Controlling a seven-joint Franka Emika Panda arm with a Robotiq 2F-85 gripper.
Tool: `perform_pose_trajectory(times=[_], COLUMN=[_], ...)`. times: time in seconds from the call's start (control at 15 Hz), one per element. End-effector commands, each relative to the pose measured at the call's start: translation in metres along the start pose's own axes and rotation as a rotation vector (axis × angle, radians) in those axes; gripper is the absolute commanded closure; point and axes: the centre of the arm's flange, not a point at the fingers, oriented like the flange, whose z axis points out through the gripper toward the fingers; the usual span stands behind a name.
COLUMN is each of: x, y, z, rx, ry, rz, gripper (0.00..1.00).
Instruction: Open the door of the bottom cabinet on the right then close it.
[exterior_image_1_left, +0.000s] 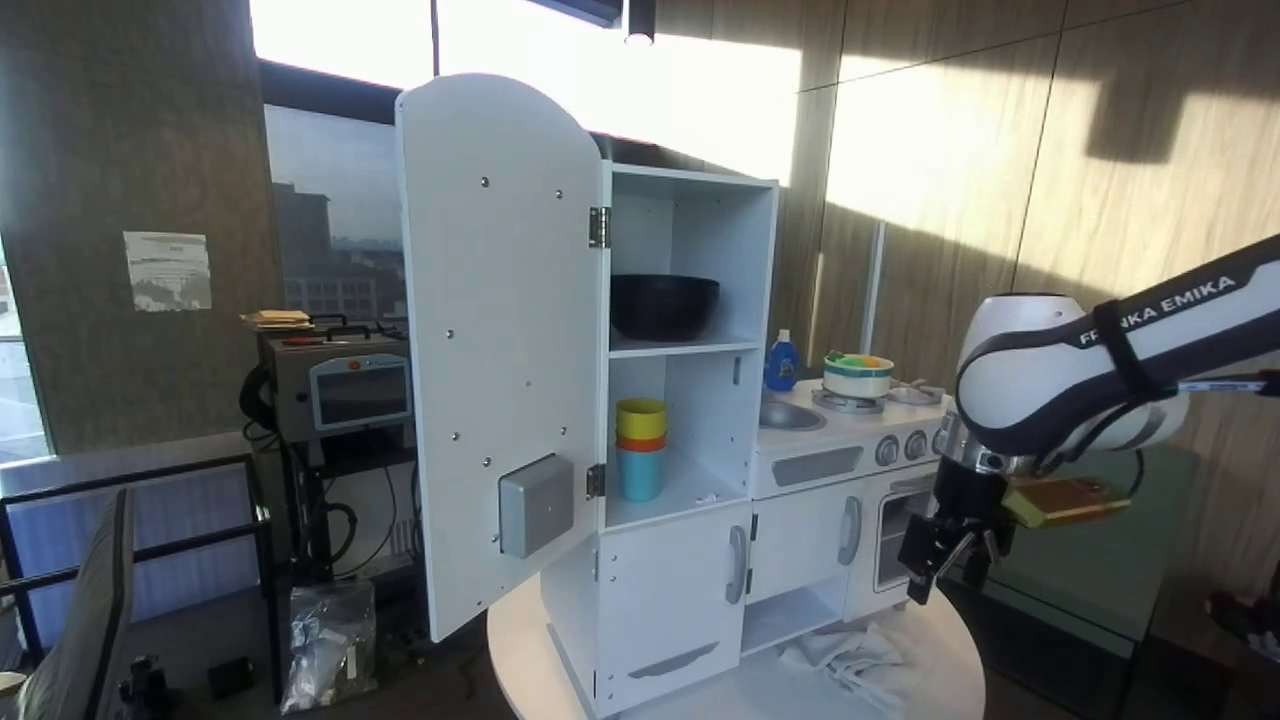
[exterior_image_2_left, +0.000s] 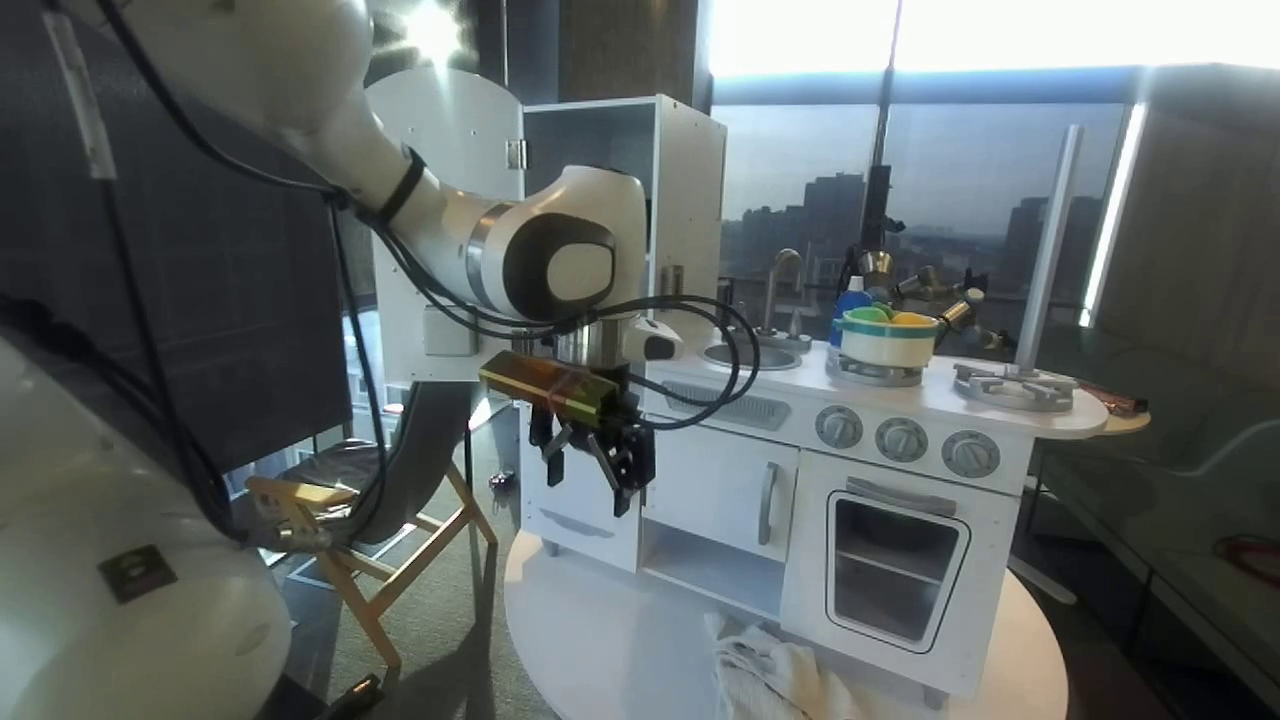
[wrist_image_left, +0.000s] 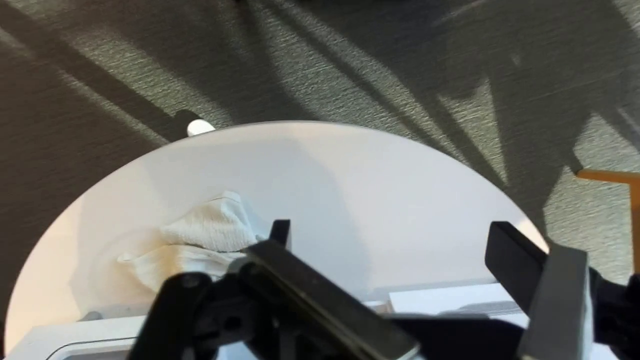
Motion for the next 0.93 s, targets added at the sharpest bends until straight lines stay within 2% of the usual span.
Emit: perform_pose_trajectory(times=[0.0, 0.2, 0.6, 0.73, 0.87], x=[-0.019, -0.005, 0.024, 0.032, 0.041], y=[0.002, 0.008, 0.025, 0.031, 0.039], z=[0.033, 0.049, 0.108, 0.124, 0.13], rx=[-0.112, -0.112, -0.087, -0.098, -0.119], ry=[0.13, 0.213, 0.19, 0.202, 0.251], rz=[0.088, 0.159, 0.211, 0.222, 0.23], gripper=[0.0, 0.0, 0.0, 0.0, 0.0])
